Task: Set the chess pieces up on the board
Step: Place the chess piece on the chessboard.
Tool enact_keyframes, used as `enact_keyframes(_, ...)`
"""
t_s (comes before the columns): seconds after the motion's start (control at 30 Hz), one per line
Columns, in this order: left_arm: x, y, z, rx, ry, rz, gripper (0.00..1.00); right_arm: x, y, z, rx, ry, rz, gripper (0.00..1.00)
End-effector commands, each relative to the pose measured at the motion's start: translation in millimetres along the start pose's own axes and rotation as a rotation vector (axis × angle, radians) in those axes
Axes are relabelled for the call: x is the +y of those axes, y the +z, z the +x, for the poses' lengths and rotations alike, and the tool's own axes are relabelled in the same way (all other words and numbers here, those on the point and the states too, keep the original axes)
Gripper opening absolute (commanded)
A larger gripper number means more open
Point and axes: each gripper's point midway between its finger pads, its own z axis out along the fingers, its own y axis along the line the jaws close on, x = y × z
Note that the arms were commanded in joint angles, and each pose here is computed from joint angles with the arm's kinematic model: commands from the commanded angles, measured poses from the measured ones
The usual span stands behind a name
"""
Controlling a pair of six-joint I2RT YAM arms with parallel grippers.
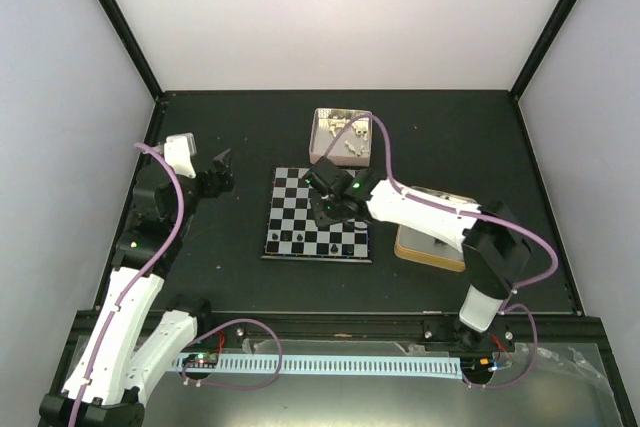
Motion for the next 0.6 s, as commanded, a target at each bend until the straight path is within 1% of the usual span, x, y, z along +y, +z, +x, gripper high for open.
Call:
enact_keyframes(0.0,-2,1,-4,-0.019,0.006,0.017,0.99,19,16,12,0.067,-0.061,0.005,0.01)
enact_keyframes(0.23,-2,1,-4,-0.019,0.007,0.016,0.99,39,37,26,0.124,-0.117,0.001,0.01)
enact_keyframes(0.57,-1,0,-4,-0.021,0.006,0.013,0.99,42,63,38,0.175,-0.144,0.049,0.02)
